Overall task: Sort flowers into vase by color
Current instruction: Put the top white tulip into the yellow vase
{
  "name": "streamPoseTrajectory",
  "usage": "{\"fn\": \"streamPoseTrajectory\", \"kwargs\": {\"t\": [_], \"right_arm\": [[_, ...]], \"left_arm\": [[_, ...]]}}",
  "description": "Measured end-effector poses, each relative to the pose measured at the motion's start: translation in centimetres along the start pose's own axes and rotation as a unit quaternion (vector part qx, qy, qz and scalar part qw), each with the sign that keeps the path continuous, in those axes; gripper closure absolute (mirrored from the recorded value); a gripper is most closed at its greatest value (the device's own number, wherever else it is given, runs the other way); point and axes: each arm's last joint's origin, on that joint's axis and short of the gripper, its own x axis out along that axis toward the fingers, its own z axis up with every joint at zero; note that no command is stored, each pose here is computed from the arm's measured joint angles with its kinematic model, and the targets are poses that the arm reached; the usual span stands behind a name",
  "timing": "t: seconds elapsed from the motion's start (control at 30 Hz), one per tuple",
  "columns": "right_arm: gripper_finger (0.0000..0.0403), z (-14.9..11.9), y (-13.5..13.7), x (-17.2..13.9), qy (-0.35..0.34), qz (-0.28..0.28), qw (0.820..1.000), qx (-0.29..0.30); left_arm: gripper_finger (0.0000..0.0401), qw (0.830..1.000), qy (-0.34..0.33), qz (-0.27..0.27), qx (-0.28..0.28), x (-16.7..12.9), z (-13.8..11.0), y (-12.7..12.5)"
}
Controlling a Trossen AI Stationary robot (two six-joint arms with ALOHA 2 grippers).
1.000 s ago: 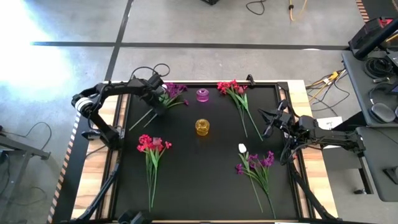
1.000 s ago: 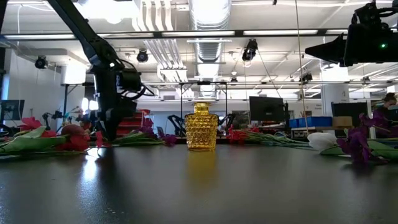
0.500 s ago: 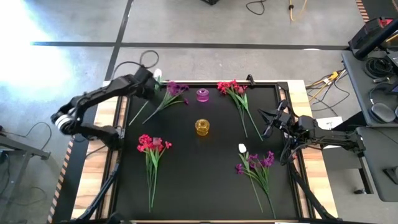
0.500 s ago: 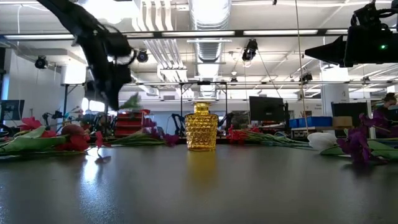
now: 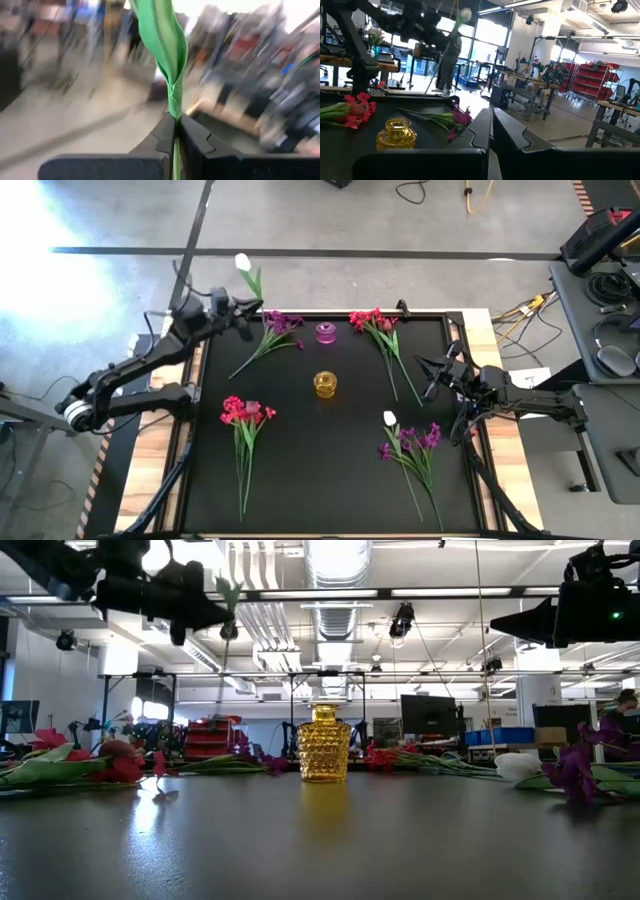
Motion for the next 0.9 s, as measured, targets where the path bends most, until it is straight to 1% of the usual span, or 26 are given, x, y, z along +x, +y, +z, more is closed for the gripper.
{"fn": "streamPoseTrajectory", "kwargs": {"t": [0.1,0.23,0.37,0.43,0.53,0.63,0.7,0.8,0.9], "right_arm": [[0.0390,0.0,0.0,0.0,0.000,0.000,1.000,0.000],[0.0390,0.0,0.0,0.0,-0.002,-0.001,1.000,0.001],[0.0390,0.1,0.0,0.0,-0.003,-0.001,1.000,0.001],[0.0390,0.1,0.0,0.0,-0.003,-0.001,1.000,0.002],[0.0390,0.1,0.0,0.0,-0.004,-0.001,1.000,0.002],[0.0390,0.1,0.0,0.0,-0.003,-0.001,1.000,0.002],[0.0390,0.1,0.0,0.0,-0.003,-0.001,1.000,0.002],[0.0390,0.1,0.0,0.0,-0.003,-0.001,1.000,0.002],[0.0390,0.0,0.0,0.0,0.000,-0.001,1.000,0.001]], "left_arm": [[0.0401,0.997,-0.050,-0.052,-0.002,-0.1,-0.6,-1.1],[0.0401,0.991,-0.059,-0.119,0.007,0.7,-1.7,-3.2],[0.0401,0.979,-0.073,-0.188,0.030,2.1,-2.4,-6.0],[0.0401,0.972,-0.080,-0.214,0.047,2.9,-2.6,-7.3],[0.0401,0.965,-0.084,-0.240,0.063,4.4,-2.9,-8.8],[0.0401,0.958,-0.100,-0.260,0.069,6.0,-2.7,-9.5],[0.0401,0.949,-0.108,-0.291,0.060,7.1,-2.5,-9.9],[0.0401,0.937,-0.104,-0.332,0.043,8.7,-2.3,-10.4],[0.0401,0.935,-0.083,-0.343,0.034,10.1,-3.0,-10.6]]}}
